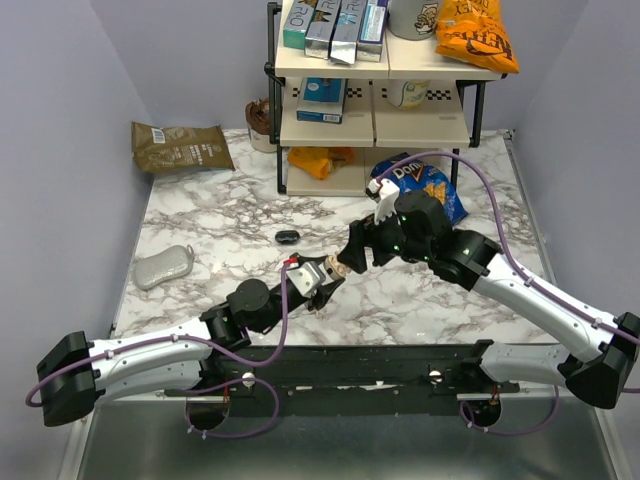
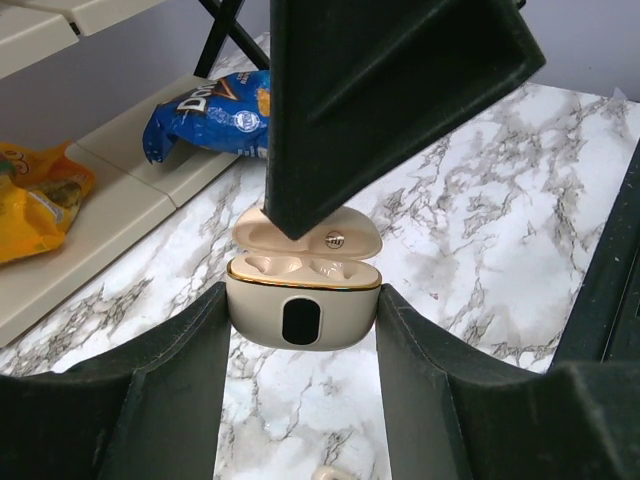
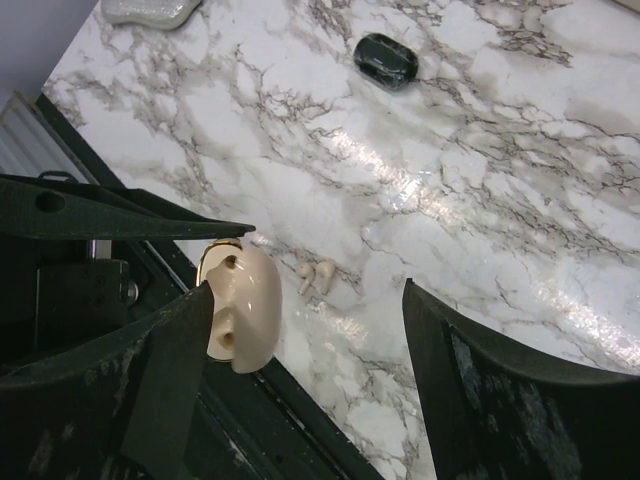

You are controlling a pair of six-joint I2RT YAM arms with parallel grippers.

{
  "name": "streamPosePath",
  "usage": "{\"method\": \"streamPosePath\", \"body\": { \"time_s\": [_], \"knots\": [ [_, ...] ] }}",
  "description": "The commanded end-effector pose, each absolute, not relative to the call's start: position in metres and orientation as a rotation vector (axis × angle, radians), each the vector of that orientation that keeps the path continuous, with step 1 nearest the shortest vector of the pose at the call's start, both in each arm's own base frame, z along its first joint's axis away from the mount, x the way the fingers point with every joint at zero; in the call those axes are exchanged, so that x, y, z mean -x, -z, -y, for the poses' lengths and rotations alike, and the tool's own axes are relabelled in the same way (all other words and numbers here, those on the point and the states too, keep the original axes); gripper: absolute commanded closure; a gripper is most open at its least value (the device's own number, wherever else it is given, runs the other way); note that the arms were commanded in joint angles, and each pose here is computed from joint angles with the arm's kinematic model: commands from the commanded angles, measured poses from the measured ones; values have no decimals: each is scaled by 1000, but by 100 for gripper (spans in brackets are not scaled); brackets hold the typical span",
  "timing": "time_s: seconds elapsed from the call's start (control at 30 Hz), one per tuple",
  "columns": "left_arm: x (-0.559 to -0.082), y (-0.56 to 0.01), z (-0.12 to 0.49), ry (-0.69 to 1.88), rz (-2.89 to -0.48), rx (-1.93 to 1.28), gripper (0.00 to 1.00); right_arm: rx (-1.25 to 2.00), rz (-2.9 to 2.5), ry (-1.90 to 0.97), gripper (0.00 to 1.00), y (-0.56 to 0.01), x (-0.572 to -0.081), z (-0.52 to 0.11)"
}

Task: Insert the wireless bluetooth earbuds into the charging case
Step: Open the charging case.

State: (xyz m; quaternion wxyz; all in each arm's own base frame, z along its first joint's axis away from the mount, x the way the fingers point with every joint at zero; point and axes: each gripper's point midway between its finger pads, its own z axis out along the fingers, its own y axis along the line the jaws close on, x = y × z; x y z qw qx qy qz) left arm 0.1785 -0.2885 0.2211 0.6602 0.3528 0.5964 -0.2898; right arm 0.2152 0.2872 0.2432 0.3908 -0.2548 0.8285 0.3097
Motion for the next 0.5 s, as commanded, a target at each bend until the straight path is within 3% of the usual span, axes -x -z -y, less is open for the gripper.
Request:
{"method": "streamPosePath", "body": {
  "time_s": [0.0, 0.3, 0.37, 0.47],
  "knots": [
    [-179, -227, 285, 644, -1334, -778, 100, 614, -2105, -726, 16, -244, -219, -276],
    [-179, -226, 283, 644, -1337, -766, 100, 639, -2002, -867, 17, -267, -207, -286],
    [-179, -228, 283, 647, -1331, -761, 100, 649, -2007, -890, 21, -267, -205, -290],
    [-178, -231, 283, 654, -1324, -757, 100, 662, -2031, -904, 37, -261, -204, -294]
  ]
}}
